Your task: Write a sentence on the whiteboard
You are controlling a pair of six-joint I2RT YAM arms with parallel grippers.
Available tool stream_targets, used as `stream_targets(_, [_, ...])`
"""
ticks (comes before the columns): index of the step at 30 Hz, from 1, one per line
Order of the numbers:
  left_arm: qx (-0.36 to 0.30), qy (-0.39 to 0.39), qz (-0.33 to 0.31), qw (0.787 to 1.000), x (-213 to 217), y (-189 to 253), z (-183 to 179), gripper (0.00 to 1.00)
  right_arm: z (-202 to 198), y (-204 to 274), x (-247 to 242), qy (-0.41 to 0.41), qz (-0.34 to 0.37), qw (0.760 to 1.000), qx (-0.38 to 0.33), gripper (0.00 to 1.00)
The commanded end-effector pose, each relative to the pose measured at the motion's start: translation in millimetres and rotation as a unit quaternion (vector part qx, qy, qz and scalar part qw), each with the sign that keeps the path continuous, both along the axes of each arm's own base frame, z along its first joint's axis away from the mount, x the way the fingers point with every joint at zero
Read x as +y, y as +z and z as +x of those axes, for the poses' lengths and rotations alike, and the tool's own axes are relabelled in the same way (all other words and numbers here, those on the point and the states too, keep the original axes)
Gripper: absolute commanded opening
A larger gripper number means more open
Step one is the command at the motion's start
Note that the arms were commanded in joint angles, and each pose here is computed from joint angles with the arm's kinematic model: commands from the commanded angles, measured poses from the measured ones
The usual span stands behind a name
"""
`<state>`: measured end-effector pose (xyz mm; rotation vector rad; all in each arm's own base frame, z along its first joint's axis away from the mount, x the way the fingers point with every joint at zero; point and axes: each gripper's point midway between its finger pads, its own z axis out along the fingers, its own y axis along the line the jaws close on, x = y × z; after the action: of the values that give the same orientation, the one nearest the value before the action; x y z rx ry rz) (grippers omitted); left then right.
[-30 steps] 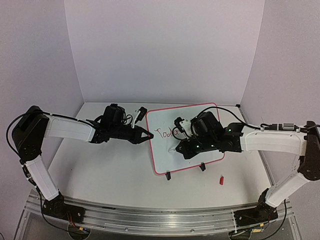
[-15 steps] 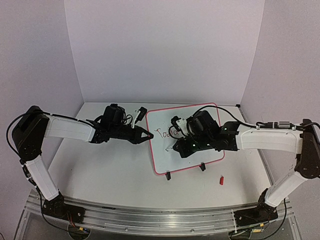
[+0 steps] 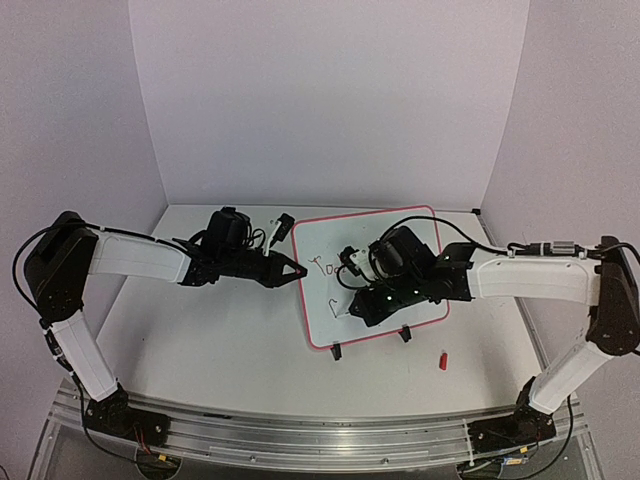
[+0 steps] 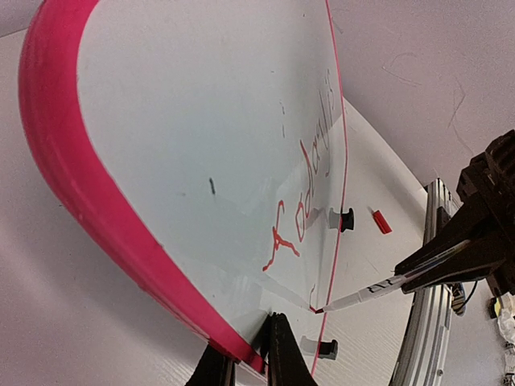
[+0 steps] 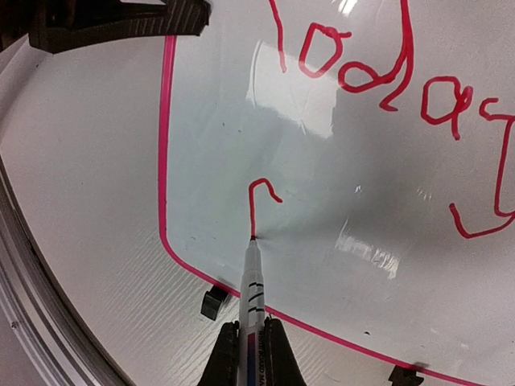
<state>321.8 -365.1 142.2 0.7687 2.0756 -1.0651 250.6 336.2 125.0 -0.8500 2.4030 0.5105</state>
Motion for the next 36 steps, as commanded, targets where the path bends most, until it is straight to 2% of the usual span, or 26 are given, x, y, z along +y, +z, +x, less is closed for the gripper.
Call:
stream_targets(1, [-0.018, 0.096, 0.191, 0.977, 61.0, -82.7, 28.3, 0.0, -7.6, -13.9, -3.0, 0.002, -0.014, 0.999, 0.033, 0.0])
stream_targets(15, [-0.02, 0.099, 0.191, 0.976, 61.1, -81.6, 30.4, 0.0, -9.9, -15.7, 4.6, 0.007, -0.003, 0.999, 0.049, 0.0])
stream_targets(26, [-0.017, 0.1, 0.193, 0.976, 61.8, -84.1, 29.7, 0.0, -13.4, 15.6, 14.2, 0.022, 0.046, 0.998, 0.038, 0.0])
stream_targets(36, [-0.017, 0.099, 0.192, 0.976, 61.3, -83.6, 29.8, 0.0, -1.6, 25.0, 17.8, 0.011, 0.047, 0.999, 0.014, 0.0])
